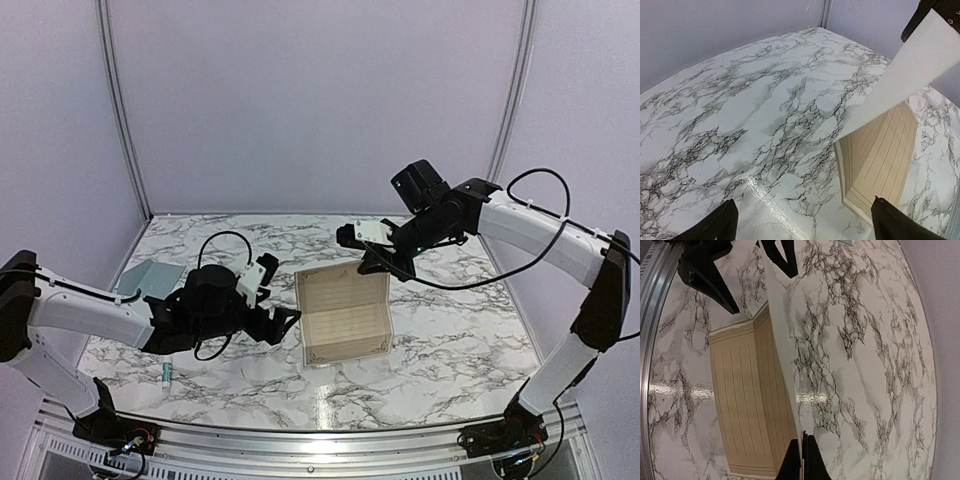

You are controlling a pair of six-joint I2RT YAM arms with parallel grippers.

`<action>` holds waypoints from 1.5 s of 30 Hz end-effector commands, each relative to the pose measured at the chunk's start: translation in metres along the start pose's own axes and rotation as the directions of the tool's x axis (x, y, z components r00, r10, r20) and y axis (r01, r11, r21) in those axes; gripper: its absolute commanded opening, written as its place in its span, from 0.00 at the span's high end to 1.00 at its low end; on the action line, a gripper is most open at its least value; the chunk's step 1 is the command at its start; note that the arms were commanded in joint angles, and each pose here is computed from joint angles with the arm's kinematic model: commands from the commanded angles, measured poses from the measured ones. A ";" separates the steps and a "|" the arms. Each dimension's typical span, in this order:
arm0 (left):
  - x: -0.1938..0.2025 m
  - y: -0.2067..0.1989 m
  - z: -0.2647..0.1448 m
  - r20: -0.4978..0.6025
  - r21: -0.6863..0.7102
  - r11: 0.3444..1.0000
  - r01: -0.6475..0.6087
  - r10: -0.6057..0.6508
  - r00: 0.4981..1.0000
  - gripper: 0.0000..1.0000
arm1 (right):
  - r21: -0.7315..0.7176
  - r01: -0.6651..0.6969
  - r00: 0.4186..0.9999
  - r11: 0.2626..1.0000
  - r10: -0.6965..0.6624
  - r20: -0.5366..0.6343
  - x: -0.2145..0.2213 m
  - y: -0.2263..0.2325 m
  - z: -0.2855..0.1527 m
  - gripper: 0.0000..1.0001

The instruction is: Place the letter into the envelope and seal it

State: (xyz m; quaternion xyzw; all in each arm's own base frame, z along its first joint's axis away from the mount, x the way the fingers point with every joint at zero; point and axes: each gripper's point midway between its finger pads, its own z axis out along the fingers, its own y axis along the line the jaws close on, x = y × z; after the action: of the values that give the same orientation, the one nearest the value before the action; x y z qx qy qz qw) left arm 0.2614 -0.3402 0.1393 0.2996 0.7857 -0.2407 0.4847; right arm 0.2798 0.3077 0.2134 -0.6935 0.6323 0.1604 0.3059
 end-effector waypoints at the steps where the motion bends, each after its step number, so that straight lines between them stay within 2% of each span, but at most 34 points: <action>1: -0.017 0.013 -0.009 0.099 -0.002 0.974 0.228 -0.227 0.969 0.01 | 0.036 0.002 0.999 0.999 -0.004 0.043 -0.021 -0.008 -0.017 1.00; 4: -0.009 0.026 -0.015 0.106 -0.036 0.962 0.271 -0.266 0.958 0.01 | 0.048 -0.004 0.999 0.999 0.001 0.047 -0.022 -0.010 -0.023 1.00; 8: -0.009 0.040 -0.023 0.142 -0.095 0.965 0.244 -0.229 0.963 0.01 | 0.062 -0.012 0.998 0.998 0.009 0.054 -0.023 -0.013 -0.028 1.00; 12: -0.017 0.038 -0.025 0.160 -0.071 0.968 0.243 -0.229 0.960 0.01 | 0.074 -0.024 0.997 0.997 0.018 0.077 -0.028 -0.016 -0.038 1.00; 13: -0.017 0.051 -0.028 0.186 -0.134 0.951 0.279 -0.253 0.950 0.01 | 0.079 -0.029 0.996 0.996 0.022 0.086 -0.029 -0.018 -0.041 1.00; 15: -0.006 0.093 -0.037 0.248 -0.324 0.864 0.386 -0.316 0.916 0.01 | 0.090 -0.038 0.994 0.995 0.029 0.105 -0.033 -0.022 -0.049 1.00; 17: 0.002 0.109 -0.035 0.243 -0.342 0.841 0.419 -0.351 0.904 0.01 | 0.102 -0.049 0.992 0.994 0.036 0.122 -0.035 -0.027 -0.056 1.00; 19: -0.006 0.109 -0.029 0.242 -0.280 0.869 0.407 -0.347 0.906 0.01 | 0.104 -0.059 0.990 0.993 0.044 0.135 -0.035 -0.030 -0.060 1.00; 21: -0.022 0.103 -0.028 0.300 -0.164 0.896 0.413 -0.354 0.886 0.03 | 0.104 -0.072 0.988 0.992 0.056 0.146 -0.034 -0.032 -0.062 1.00; 24: -0.056 0.072 -0.038 0.412 0.088 0.932 0.353 -0.356 0.839 0.23 | 0.095 -0.099 0.984 0.991 0.083 0.161 -0.029 -0.035 -0.061 1.00; 26: -0.064 0.044 -0.028 0.362 0.221 0.940 0.260 -0.327 0.873 0.33 | 0.092 -0.115 0.981 0.989 0.099 0.164 -0.024 -0.037 -0.059 1.00; 29: -0.056 0.014 -0.011 0.259 0.378 0.892 0.246 -0.357 0.898 0.33 | 0.085 -0.136 0.977 0.987 0.119 0.176 -0.019 -0.038 -0.058 1.00; 35: -0.043 -0.013 0.006 0.184 0.549 0.789 0.277 -0.437 0.880 0.31 | 0.071 -0.149 0.974 0.986 0.133 0.185 -0.014 -0.036 -0.054 1.00; 39: -0.041 -0.027 0.016 0.149 0.626 0.724 0.291 -0.477 0.866 0.34 | 0.066 -0.153 0.973 0.986 0.138 0.188 -0.013 -0.035 -0.053 1.00; 45: -0.037 -0.039 0.028 0.105 0.666 0.679 0.310 -0.496 0.862 0.43 | 0.062 -0.159 0.972 0.985 0.145 0.183 -0.011 -0.034 -0.052 1.00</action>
State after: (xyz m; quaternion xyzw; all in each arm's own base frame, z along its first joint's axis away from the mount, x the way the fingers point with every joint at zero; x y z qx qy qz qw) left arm 0.2731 -0.3834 0.1386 0.2063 0.6768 -0.5858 0.3953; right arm 0.3049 0.2854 0.2549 -0.6197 0.6657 0.2135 0.3567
